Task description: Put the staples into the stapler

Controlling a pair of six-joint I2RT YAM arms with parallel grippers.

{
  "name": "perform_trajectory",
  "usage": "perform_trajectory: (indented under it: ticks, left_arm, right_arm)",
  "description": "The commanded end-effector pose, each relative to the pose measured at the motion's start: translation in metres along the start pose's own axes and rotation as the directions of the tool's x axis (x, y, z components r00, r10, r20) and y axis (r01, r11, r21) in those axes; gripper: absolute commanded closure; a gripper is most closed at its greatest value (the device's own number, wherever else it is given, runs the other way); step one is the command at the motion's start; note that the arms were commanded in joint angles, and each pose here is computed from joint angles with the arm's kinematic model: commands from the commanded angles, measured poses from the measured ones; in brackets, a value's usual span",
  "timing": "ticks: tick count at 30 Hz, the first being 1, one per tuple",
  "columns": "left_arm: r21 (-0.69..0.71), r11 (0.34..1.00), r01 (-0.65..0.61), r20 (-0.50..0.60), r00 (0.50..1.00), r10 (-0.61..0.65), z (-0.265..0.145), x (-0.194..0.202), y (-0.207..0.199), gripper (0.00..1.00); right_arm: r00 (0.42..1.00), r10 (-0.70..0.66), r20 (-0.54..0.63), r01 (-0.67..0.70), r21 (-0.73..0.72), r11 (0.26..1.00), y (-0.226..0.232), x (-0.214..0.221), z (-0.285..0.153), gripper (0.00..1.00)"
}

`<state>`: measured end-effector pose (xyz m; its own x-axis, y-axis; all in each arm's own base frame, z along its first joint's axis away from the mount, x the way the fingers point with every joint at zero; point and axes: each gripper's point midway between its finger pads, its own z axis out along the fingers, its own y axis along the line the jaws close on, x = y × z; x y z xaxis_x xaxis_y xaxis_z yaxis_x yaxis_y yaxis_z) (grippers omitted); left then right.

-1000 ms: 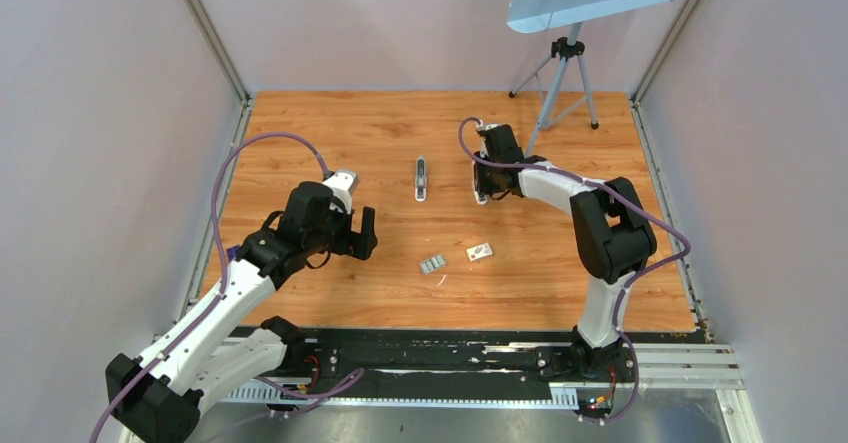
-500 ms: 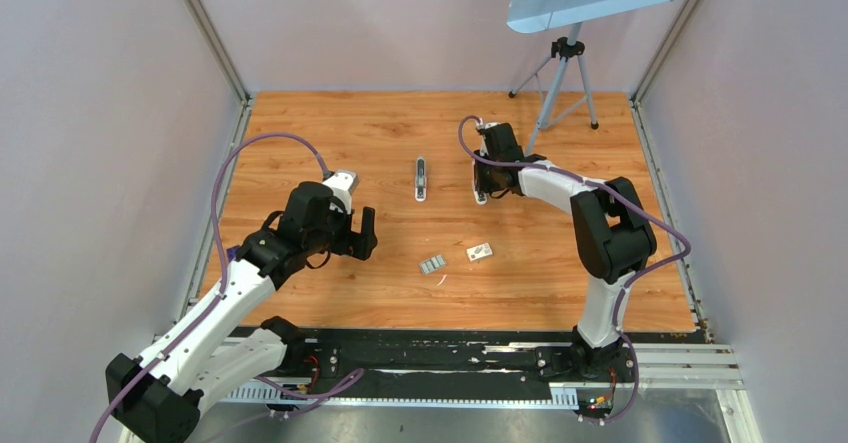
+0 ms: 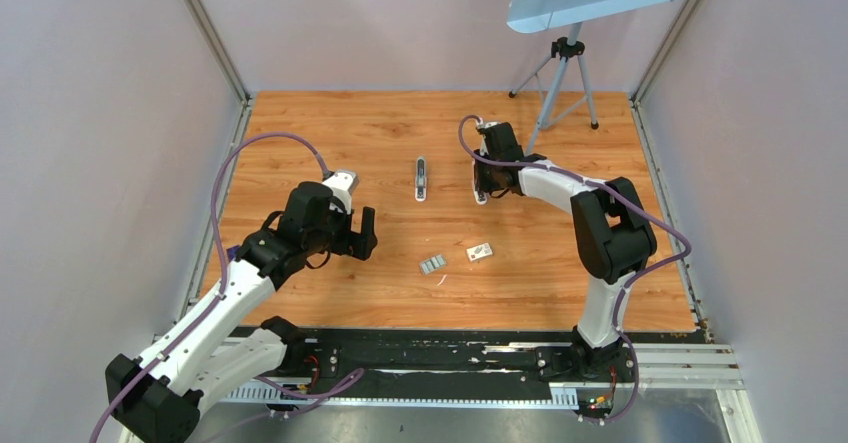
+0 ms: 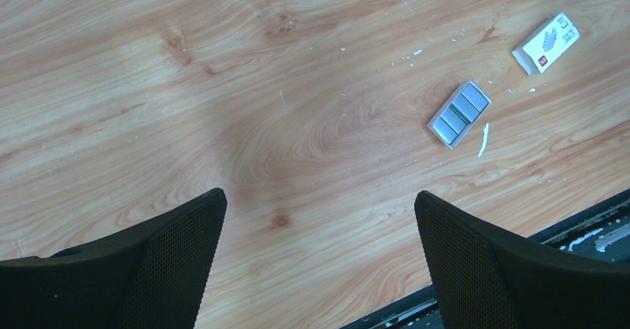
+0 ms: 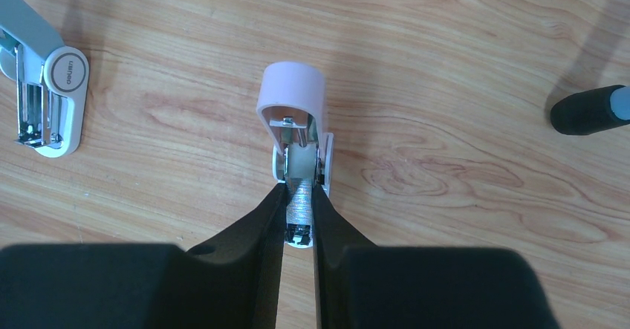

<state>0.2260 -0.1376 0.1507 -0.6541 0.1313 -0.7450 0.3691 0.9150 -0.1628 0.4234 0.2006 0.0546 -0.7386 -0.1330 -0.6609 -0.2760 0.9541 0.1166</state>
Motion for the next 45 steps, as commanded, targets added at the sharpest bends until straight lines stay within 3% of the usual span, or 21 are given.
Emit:
perform_trajectory:
  ticks: [1, 24, 45]
  left_arm:
    - [-0.005, 1.0, -0.011, 0.015, 1.0, 0.011, -0.003, -0.003, 0.001, 0.0]
    - [-0.004, 1.0, -0.012, 0.015, 1.0, 0.013, -0.003, -0.003, 0.001, 0.0]
    - [-0.004, 1.0, -0.011, 0.016, 1.0, 0.011, -0.003, -0.003, 0.0, 0.0]
  right_arm:
    - [1.0, 0.01, 0.003, -0.01, 0.003, 1.0, -0.005, -0.004, -0.006, 0.81]
    - [0.999, 0.031, -0.039, -0.031, 0.005, 1.0, -0.007, 0.019, 0.005, 0.82]
    - [1.0, 0.02, 0.019, -0.02, 0.003, 1.0, -0.004, -0.013, -0.019, 0.82]
